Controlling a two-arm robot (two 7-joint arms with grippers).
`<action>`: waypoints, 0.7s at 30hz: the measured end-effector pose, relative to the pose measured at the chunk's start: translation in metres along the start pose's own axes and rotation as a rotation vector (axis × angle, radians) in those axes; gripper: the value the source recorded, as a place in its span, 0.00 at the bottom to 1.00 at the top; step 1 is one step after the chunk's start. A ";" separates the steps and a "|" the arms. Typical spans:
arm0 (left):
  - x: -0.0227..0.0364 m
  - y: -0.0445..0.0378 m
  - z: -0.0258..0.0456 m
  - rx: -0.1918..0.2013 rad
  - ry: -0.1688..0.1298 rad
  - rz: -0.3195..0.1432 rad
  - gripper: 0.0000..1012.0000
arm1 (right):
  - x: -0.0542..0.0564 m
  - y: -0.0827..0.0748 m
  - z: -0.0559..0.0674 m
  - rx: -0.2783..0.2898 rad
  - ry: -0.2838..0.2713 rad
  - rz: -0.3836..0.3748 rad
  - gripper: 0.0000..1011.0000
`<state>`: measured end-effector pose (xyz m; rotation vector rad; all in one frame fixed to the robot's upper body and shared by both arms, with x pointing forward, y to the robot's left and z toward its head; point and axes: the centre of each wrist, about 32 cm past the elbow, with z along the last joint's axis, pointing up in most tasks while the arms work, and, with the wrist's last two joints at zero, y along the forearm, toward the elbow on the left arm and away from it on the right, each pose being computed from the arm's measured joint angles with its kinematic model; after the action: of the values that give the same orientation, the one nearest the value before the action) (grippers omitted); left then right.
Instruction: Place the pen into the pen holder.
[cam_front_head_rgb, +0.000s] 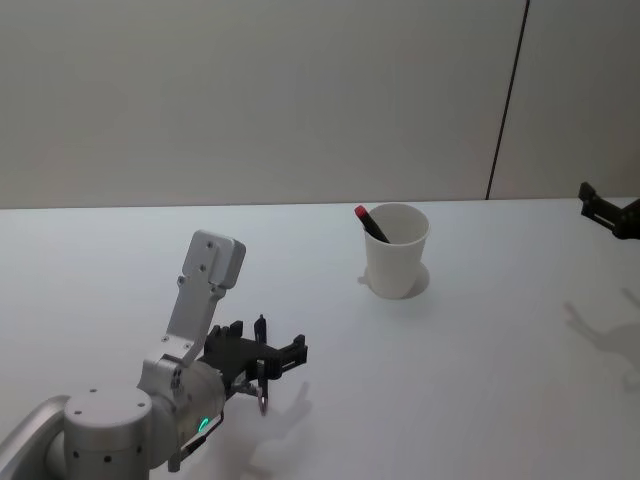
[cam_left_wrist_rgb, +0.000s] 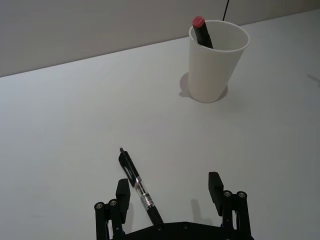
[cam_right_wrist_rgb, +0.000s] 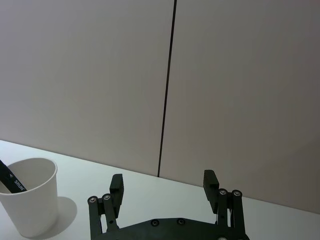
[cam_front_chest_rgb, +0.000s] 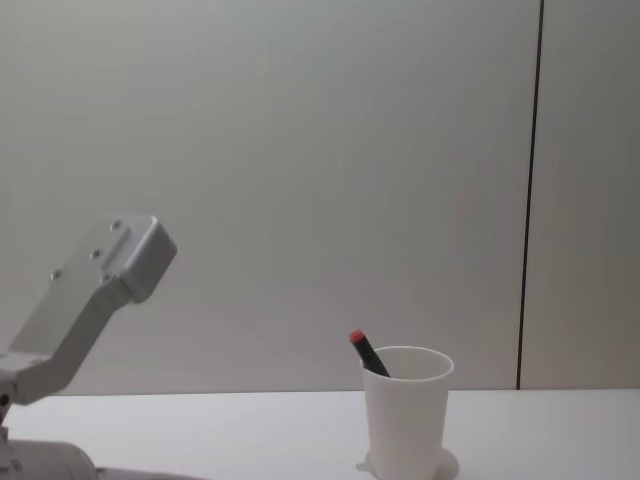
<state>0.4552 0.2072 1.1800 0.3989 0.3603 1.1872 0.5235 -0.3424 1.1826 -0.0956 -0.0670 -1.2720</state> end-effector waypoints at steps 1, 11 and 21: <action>0.0000 0.0000 -0.0006 0.004 0.000 0.000 0.99 | 0.000 0.000 0.000 0.000 0.000 0.000 0.99; 0.0003 -0.0007 -0.0073 0.054 -0.007 0.008 0.99 | 0.000 0.000 0.000 0.000 0.000 0.000 0.99; 0.0022 -0.0040 -0.0120 0.097 -0.039 0.013 0.99 | 0.000 0.000 0.000 0.000 0.000 0.000 0.99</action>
<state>0.4535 0.2094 1.1674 0.5085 0.3833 1.1759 0.5235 -0.3424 1.1826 -0.0954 -0.0670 -1.2720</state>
